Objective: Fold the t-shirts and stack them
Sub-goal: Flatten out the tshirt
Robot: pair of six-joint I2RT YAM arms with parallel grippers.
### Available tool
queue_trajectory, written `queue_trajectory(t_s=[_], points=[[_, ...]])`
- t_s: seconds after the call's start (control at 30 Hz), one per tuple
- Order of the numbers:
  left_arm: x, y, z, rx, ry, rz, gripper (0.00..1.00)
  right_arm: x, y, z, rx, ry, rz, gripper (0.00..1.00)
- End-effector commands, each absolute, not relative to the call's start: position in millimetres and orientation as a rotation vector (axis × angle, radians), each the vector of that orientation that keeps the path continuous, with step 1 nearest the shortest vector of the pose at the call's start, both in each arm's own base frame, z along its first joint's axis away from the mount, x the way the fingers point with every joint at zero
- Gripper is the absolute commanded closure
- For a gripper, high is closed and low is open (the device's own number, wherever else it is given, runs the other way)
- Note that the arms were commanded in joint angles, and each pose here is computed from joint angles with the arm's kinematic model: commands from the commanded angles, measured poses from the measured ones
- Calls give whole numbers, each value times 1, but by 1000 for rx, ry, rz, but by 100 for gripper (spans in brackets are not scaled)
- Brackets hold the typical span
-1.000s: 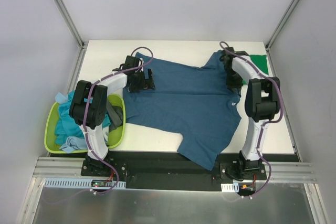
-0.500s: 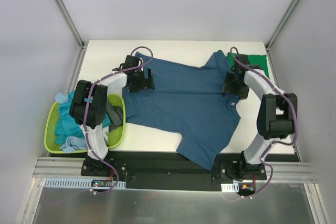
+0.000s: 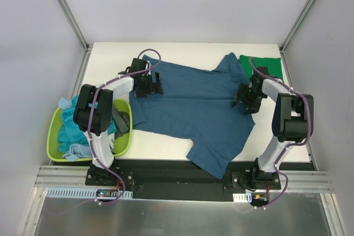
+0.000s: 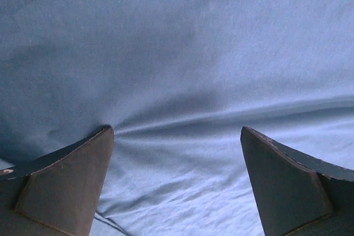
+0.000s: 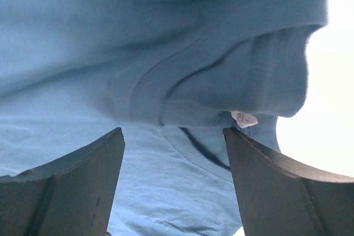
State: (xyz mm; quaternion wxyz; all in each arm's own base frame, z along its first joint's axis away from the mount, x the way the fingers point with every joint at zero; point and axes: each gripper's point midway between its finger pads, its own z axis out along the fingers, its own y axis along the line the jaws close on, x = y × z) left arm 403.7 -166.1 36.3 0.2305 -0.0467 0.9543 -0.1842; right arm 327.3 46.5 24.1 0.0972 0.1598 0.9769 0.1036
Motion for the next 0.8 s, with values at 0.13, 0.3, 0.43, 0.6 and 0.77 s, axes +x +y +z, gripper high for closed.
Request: queue_trajectory(t_s=[0.13, 0.3, 0.43, 0.6, 0.77], points=[[372, -190, 26, -79, 2745, -623, 1, 344, -20, 0, 745, 2896, 169, 23], [359, -214, 44, 52, 2713, -560, 1, 366, -28, 20, 759, 2849, 172, 21], [348, -194, 59, 84, 2697, -177, 1, 369, -31, 57, 685, 2762, 162, 14], [312, -182, 72, 84, 2696, 16, 1, 347, -28, 94, 670, 2627, 162, 4], [278, -189, 79, 119, 2692, -27, 1, 317, -22, 115, 647, 2501, 184, 4]])
